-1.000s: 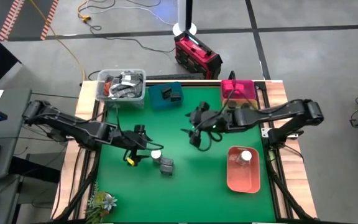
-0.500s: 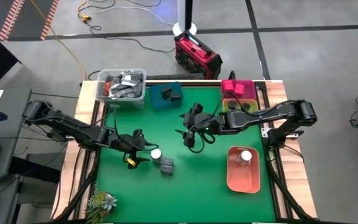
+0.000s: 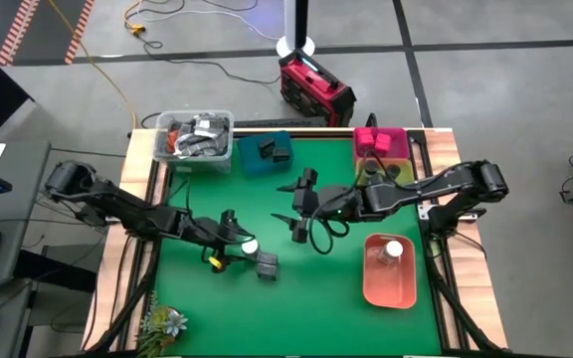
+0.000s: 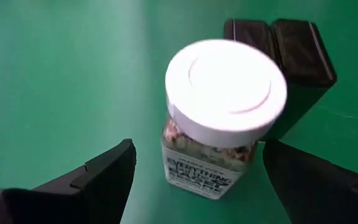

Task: Sort spices by type
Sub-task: Put the white seasoning from the middle into the orange bin

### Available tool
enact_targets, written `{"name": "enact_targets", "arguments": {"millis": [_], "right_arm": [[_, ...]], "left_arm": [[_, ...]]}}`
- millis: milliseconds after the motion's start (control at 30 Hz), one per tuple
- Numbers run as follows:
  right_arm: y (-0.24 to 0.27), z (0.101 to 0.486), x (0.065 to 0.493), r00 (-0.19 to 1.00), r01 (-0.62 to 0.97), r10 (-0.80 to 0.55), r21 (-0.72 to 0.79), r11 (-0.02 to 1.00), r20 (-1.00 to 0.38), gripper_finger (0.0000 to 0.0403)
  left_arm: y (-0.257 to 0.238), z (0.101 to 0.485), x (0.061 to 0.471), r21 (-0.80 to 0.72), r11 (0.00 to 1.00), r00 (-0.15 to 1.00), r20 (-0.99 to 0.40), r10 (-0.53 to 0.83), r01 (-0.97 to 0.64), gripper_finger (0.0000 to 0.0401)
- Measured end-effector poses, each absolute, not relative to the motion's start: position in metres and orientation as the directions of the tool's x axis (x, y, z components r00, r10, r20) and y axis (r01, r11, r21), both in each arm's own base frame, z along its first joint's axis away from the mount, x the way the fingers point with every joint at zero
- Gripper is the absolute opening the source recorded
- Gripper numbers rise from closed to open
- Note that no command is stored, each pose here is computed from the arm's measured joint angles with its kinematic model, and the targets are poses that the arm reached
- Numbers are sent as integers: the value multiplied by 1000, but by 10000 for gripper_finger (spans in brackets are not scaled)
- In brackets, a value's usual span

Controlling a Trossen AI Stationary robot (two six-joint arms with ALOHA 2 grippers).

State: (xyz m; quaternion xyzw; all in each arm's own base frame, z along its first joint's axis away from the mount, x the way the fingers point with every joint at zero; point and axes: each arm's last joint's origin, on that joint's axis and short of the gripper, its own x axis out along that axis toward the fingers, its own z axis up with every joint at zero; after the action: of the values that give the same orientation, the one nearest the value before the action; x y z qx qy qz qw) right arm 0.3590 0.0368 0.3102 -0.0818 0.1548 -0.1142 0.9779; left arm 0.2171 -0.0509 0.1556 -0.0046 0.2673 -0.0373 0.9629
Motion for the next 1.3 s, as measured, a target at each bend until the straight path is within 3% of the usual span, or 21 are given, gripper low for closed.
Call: {"name": "enact_targets", "arguments": {"millis": [233, 600, 800, 1067, 1300], "right_arm": [[36, 310, 359, 924, 201, -250, -189, 961, -289, 333], [39, 304, 359, 923, 144, -187, -150, 978, -336, 333], [43, 305, 359, 930, 106, -147, -137, 985, -338, 333], [51, 288, 371, 926, 92, -135, -137, 986, -353, 333], [51, 260, 398, 947, 86, -155, -242, 966, -282, 333]], "left_arm": [[-54, 145, 225, -22, 994, 851, -515, -105, 109, 325], [-54, 145, 226, 12, 992, 851, -515, -102, 126, 195], [-48, 156, 231, 72, 990, 831, -553, -62, 122, 195], [-38, 187, 226, 244, 969, 837, -523, 161, -34, 204], [-27, 209, 227, 190, 971, 880, -423, 217, -148, 203]]}}
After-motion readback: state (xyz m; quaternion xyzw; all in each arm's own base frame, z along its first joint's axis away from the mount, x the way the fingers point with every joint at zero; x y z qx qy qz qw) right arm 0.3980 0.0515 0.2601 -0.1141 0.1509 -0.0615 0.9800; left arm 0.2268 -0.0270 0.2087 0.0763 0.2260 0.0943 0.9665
